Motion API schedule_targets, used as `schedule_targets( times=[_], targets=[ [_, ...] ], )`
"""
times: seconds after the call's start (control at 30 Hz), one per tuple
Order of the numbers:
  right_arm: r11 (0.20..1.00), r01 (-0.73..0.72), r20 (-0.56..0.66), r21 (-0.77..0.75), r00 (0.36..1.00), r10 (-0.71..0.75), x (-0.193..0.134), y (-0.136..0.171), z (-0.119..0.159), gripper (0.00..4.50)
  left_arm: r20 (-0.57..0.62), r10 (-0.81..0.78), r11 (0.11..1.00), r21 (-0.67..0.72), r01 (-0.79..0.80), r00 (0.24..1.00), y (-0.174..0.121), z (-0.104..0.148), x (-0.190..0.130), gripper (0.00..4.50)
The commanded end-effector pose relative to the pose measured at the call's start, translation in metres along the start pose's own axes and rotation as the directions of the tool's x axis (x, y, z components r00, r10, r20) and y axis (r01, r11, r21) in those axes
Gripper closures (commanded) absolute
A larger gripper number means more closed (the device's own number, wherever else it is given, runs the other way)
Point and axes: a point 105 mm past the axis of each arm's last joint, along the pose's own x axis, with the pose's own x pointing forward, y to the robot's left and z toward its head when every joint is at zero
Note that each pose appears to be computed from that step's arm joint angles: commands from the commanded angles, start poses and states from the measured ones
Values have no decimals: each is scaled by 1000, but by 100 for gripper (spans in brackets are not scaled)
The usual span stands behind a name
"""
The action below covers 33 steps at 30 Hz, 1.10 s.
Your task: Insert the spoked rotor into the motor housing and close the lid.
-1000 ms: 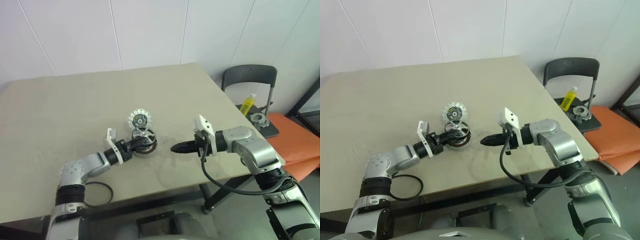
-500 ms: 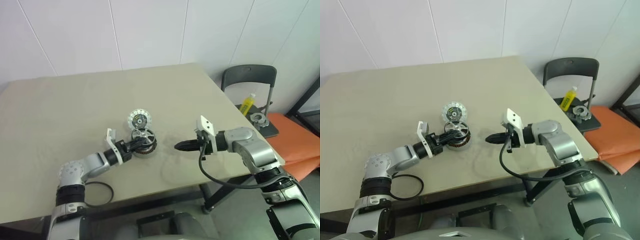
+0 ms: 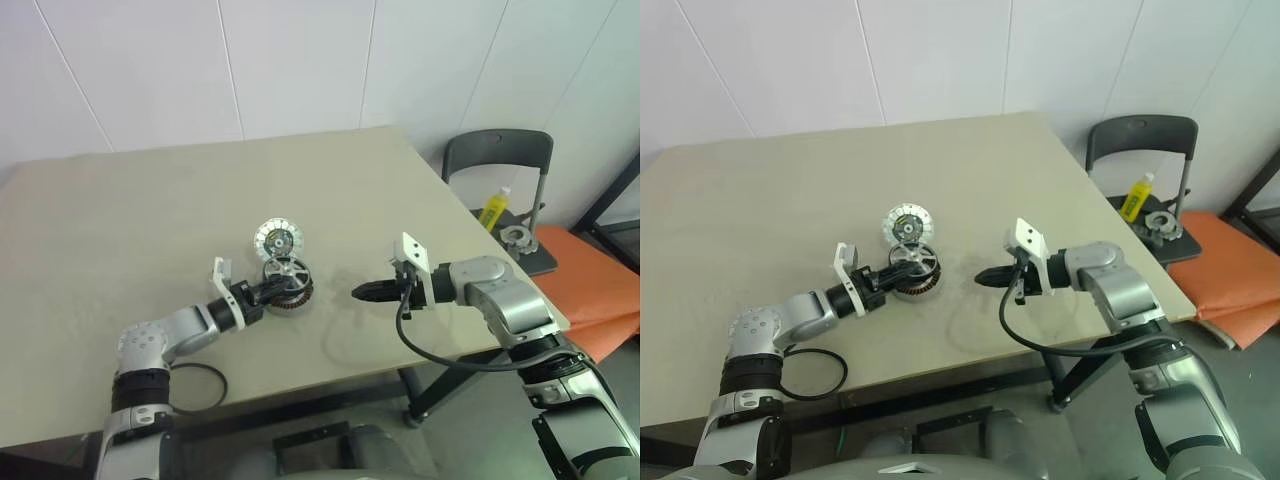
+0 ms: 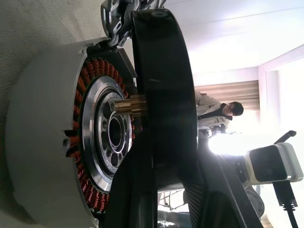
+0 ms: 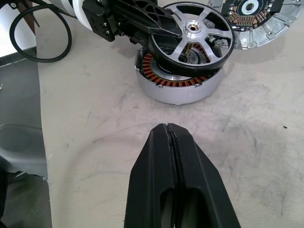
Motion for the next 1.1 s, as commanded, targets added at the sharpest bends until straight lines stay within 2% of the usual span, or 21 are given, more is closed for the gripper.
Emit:
schedule_targets(
  times=[0.03, 0.37, 0.87, 1.1],
  targets=[
    [998, 13, 35, -58, 999, -11, -2, -3, 16, 450, -6, 36, 999, 5, -36, 999, 6, -3, -3, 406],
    [998, 20, 38, -54, 999, -18, -1, -5, 16, 450, -32, 64, 998, 15, -64, 997, 6, -5, -5, 406],
    [999, 24, 29, -43, 999, -22, 1, -6, 9, 450, 14, 32, 999, -30, -32, 999, -1, 5, -10, 406],
    [999, 28, 20, -43, 999, -27, 1, -7, 7, 450, 8, 34, 998, -48, -34, 999, 1, 2, -14, 406]
  ],
)
